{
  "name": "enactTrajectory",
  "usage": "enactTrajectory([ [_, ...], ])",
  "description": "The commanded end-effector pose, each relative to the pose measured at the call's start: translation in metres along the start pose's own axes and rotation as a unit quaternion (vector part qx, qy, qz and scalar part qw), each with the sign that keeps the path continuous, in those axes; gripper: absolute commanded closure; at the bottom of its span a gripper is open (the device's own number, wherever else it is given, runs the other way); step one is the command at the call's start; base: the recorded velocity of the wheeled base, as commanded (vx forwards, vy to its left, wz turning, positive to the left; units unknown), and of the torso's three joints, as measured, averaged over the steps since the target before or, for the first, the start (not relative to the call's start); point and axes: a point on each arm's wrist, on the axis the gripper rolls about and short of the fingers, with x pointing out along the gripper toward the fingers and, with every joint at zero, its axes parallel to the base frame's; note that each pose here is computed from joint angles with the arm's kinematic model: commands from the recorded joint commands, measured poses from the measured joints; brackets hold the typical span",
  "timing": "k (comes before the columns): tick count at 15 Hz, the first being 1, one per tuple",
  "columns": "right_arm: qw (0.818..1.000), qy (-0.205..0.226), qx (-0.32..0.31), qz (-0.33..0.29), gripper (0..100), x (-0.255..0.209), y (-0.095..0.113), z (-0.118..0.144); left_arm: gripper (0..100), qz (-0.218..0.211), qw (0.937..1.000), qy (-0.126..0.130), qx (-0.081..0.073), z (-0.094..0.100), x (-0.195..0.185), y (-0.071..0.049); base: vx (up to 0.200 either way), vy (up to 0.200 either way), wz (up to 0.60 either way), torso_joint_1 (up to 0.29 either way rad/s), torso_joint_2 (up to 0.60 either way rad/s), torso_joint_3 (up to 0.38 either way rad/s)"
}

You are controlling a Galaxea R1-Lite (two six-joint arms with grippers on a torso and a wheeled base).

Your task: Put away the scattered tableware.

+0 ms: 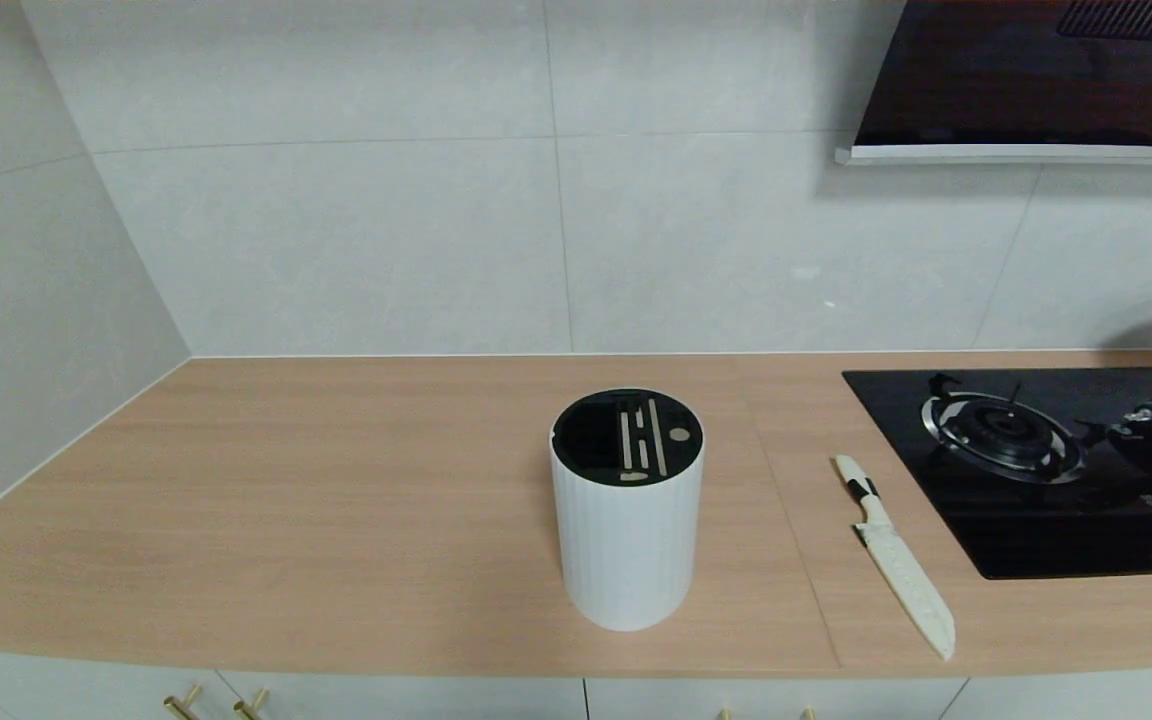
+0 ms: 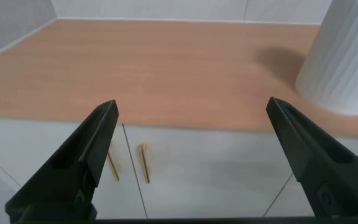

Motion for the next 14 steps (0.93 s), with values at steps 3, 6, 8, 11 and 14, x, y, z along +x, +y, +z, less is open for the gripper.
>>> enactTrajectory([
  [3, 1.000, 0.001, 0.000, 0.000, 0, 0.0001, 0.0000, 0.0001, 0, 0.000, 1.0000, -0.001, 0.000, 0.0004, -0.0001, 0.0000, 0.000, 0.000, 0.00, 0.212, -0.45, -0.248],
  [6, 1.000, 0.001, 0.000, 0.000, 0, 0.0001, 0.0000, 0.0001, 0, 0.000, 1.0000, 0.000, 0.000, -0.0001, 0.0000, 0.0000, 0.000, 0.000, 0.00, 0.180, -0.38, -0.211],
  [8, 1.000, 0.001, 0.001, 0.001, 0, 0.0001, -0.0001, 0.0001, 0, 0.000, 1.0000, 0.000, 0.000, -0.0001, 0.0000, 0.0000, 0.000, 0.000, 0.00, 0.186, -0.36, -0.198],
  [11, 1.000, 0.001, 0.000, 0.000, 0, 0.0001, 0.0000, 0.0001, 0, 0.000, 1.0000, -0.001, 0.000, 0.0004, -0.0001, 0.0000, 0.000, 0.000, 0.00, 0.095, -0.22, -0.119],
  [14, 1.000, 0.001, -0.004, 0.001, 0, 0.0001, 0.0000, 0.0001, 0, 0.000, 1.0000, 0.000, 0.000, -0.0001, 0.0000, 0.0000, 0.000, 0.000, 0.00, 0.000, 0.00, 0.000],
])
